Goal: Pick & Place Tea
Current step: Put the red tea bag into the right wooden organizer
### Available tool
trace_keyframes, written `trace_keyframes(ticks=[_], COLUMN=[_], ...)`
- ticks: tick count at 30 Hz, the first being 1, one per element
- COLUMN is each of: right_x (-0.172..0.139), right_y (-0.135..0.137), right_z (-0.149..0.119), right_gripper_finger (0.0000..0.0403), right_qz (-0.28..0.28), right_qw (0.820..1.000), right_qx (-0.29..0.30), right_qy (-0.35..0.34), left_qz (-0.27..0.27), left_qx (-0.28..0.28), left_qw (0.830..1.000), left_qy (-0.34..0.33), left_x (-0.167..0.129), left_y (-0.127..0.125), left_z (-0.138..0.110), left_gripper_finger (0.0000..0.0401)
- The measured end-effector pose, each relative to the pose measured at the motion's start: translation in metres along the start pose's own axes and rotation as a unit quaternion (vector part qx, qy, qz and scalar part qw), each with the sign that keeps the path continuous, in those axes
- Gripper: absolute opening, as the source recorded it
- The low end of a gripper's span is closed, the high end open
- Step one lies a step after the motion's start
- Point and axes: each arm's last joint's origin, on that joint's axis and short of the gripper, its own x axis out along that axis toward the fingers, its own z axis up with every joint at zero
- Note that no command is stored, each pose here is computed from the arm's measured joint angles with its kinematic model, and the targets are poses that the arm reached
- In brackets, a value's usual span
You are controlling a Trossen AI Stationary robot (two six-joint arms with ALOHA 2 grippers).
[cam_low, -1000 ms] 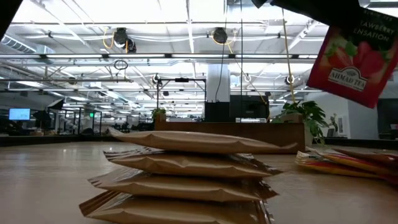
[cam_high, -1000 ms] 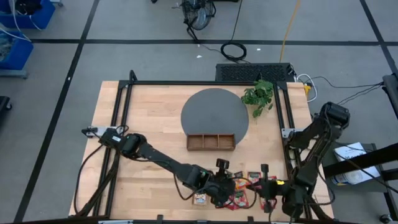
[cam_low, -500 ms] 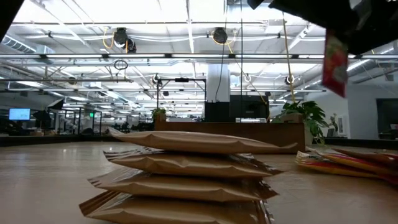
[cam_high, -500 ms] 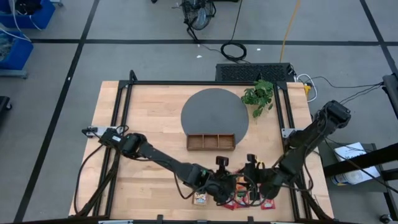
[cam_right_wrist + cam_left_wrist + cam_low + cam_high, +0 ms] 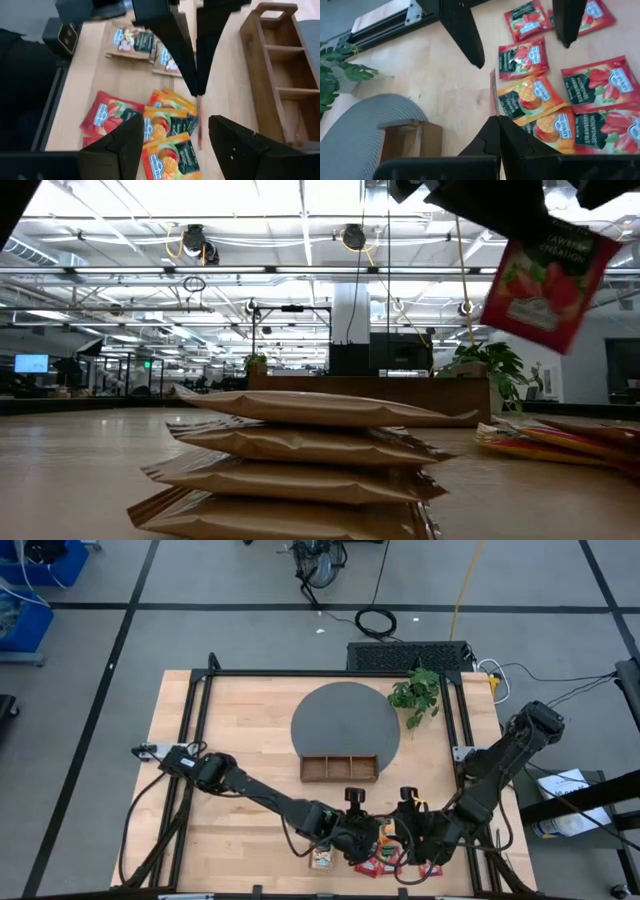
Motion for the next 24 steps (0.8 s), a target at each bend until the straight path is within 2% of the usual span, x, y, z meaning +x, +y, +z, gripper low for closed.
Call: trace_keyframes(ticks=[8, 15, 19, 24], right_x=[0.015, 0.019, 0.027, 0.032], right_y=[-0.011, -0.016, -0.014, -0.013], right_z=[-0.004, -0.002, -0.004, -0.006], right_gripper_finger=[0.0205, 0.0197, 0.0158, 0.0066], right_qz=[-0.035, -0.045, -0.044, -0.047], right_qw=[0.998, 0.997, 0.996, 0.995], right_qx=[-0.009, -0.005, -0.010, -0.032], right_qy=[0.052, 0.056, 0.074, 0.081], left_qz=[0.000, 0.000, 0.000, 0.000], left_qx=[0.001, 0.001, 0.001, 0.001], left_qw=[1.000, 1.000, 1.000, 1.000], left_qy=[-0.006, -0.007, -0.007, -0.007], left_x=[0.000, 0.000, 0.000, 0.000], left_y=[0.000, 0.000, 0.000, 0.000], left_z=[0.001, 0.001, 0.001, 0.002], left_gripper_finger=[0.0001, 0.0001, 0.0001, 0.0001])
